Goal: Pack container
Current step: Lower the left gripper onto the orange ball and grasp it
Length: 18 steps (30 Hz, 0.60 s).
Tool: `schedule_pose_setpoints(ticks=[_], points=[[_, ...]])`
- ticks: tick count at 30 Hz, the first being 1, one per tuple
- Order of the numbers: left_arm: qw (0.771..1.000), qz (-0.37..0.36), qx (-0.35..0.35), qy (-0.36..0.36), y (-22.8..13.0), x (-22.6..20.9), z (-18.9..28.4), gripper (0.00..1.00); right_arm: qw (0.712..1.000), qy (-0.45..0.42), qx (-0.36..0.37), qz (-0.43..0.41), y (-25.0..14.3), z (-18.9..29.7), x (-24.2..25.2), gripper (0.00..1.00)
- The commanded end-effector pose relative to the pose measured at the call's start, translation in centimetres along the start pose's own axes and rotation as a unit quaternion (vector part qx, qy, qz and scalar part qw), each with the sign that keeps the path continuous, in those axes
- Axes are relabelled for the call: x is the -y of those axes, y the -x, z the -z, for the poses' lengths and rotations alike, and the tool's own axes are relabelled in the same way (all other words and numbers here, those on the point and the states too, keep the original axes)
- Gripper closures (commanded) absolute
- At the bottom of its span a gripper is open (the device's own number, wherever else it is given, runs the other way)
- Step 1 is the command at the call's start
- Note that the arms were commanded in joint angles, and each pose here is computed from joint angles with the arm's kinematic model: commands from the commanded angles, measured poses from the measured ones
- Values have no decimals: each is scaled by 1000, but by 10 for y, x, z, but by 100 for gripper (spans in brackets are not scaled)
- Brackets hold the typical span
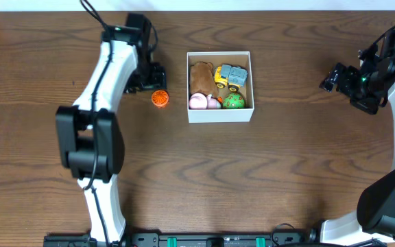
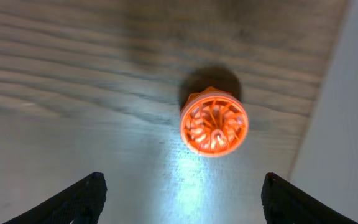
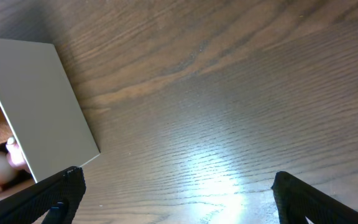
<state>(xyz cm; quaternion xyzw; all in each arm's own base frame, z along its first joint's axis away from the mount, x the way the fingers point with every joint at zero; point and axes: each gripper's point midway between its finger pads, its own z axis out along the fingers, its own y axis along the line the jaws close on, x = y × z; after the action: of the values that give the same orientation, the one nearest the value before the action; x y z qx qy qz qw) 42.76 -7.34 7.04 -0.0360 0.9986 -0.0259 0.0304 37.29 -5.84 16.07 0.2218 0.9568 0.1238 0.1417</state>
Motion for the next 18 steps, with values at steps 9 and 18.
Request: schedule_pose_setpoints(ticks=[9,18], points=[[999,3,-47,4,-7,3,-49,19,1000,-1,-4,-8,0,-2,1,1],[998,-5,-63,7,-10,8,-71,19,1000,-1,-3,-7,0,-2,1,1]])
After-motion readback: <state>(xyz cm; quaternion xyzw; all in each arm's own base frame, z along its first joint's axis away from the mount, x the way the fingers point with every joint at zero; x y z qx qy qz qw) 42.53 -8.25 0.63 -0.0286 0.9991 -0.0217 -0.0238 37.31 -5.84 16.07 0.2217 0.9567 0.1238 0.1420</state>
